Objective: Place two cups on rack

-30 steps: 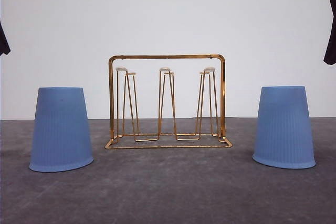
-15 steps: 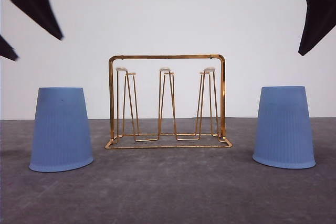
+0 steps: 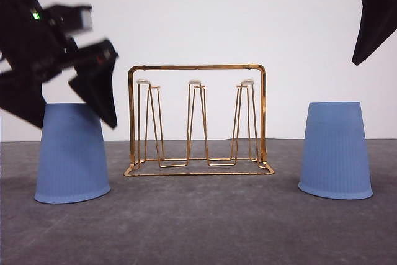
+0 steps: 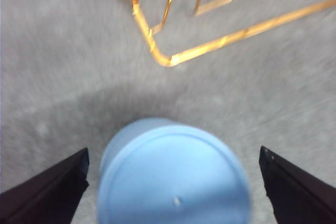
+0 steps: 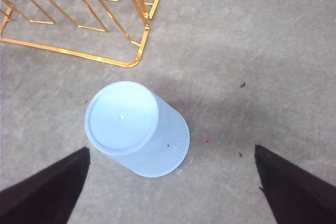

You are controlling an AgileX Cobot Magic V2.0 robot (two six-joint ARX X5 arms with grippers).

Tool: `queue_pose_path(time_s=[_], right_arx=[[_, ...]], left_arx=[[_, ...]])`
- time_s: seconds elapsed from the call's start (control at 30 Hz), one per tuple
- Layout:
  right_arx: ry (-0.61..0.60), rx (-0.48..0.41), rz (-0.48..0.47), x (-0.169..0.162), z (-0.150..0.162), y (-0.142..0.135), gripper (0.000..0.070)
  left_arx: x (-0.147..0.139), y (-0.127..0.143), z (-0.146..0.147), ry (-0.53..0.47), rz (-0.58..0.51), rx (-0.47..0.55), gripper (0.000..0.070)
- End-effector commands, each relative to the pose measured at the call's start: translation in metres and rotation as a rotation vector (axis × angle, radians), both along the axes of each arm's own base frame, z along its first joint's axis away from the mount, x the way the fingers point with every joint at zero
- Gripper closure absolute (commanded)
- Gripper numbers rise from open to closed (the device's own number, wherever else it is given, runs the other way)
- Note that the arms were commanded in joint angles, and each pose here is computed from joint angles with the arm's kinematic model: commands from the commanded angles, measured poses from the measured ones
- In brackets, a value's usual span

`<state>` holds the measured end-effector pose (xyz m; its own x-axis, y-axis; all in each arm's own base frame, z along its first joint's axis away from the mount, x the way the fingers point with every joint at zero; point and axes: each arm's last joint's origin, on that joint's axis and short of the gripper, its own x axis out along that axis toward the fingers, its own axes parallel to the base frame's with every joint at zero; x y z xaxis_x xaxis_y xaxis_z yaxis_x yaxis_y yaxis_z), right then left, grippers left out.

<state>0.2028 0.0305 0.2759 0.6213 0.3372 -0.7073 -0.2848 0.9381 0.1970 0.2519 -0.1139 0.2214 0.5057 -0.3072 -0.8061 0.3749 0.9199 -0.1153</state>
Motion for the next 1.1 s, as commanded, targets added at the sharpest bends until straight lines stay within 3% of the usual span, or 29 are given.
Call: queue_pose_path(time_s=[0.0,0.07,0.13,0.2,0.4,0.83,0.97,1.07], right_arx=[[-0.017,-0.002,0.014,0.002,0.003,0.001,0.0062],[-0.017,-0.002,0.014,0.002,0.003,0.001,0.0062],[-0.017,-0.002,0.014,0.002,0.003,0.001,0.0062],[-0.017,-0.002,0.014,0.002,0.003,0.001,0.0062],[-0.017,-0.002,0.014,0.002,0.003,0.001,0.0063],[-0.017,-0.002,0.014,0.002,0.003,0.001,0.0063],[-0.016,-0.002,0.014,0.002,0.003,0.001,0.0063],[-0.013,-0.002,0.014,0.002,0.003,0.001,0.0063]], left_arx=[[0.005,-0.004,0.001,-0.015,0.000,-0.003,0.0078],[0.005,-0.005,0.000,-0.014,-0.003,-0.003,0.0148],[0.005,-0.005,0.000,-0.017,-0.003,-0.004,0.0262],[0.005,-0.005,0.000,-0.018,-0.003,-0.005,0.0310],[0.008,-0.007,0.018,-0.039,-0.012,-0.025,0.0313],[0.011,-0.013,0.159,-0.336,-0.065,-0.128,0.0307],[0.014,-0.016,0.167,-0.382,-0.076,-0.135,0.0306],[0.023,-0.021,0.157,-0.351,-0.079,-0.119,0.0302]])
